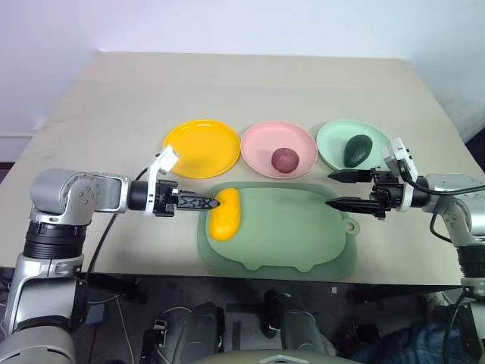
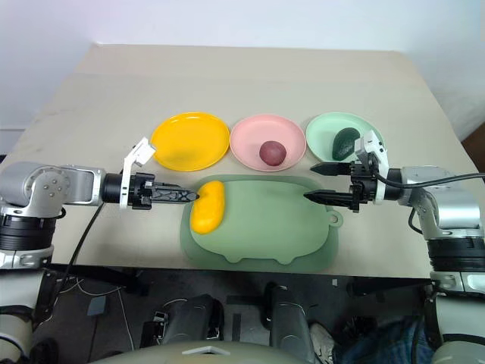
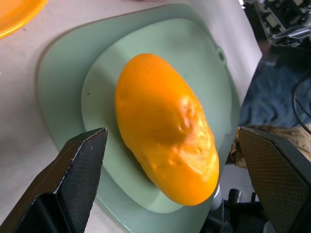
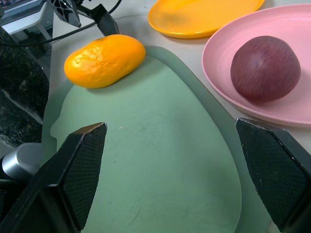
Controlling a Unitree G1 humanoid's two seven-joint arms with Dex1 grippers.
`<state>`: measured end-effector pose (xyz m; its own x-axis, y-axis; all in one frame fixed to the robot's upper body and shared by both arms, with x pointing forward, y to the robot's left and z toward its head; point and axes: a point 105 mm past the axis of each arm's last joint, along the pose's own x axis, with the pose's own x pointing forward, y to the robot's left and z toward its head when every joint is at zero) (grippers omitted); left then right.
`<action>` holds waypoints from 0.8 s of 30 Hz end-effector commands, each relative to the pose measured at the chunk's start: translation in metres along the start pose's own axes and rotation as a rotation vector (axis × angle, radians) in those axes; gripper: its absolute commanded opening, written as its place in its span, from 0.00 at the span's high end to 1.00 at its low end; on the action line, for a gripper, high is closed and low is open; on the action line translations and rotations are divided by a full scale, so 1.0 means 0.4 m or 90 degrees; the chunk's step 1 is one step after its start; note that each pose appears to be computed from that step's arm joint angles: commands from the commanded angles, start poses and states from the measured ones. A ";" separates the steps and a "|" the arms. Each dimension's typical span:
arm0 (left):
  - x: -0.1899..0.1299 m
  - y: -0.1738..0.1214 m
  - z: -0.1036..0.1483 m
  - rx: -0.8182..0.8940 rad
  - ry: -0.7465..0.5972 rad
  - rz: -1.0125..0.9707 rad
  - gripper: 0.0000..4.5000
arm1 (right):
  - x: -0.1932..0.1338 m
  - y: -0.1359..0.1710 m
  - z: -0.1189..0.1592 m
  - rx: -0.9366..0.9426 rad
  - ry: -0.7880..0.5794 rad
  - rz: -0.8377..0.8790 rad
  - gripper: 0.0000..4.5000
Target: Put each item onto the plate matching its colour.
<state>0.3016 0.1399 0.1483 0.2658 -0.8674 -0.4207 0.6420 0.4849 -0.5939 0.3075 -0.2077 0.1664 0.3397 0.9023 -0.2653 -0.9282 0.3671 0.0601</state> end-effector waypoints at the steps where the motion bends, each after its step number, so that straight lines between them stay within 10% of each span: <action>1: 0.022 -0.011 0.001 -0.008 0.001 -0.007 0.00 | -0.002 -0.001 0.016 -0.022 -0.002 -0.005 0.01; 17: 0.102 0.017 -0.053 -0.015 0.052 0.023 0.00 | 0.002 -0.003 0.022 -0.034 0.002 -0.017 0.01; 24: 0.110 0.026 -0.060 0.001 0.062 0.044 0.31 | 0.006 -0.007 0.026 -0.037 -0.002 -0.023 0.00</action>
<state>0.3038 0.1067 0.1205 0.2366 -0.8534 -0.4644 0.6399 0.4966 -0.5865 0.3118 -0.2087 0.1640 0.3771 0.8836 -0.2774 -0.9134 0.4044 0.0463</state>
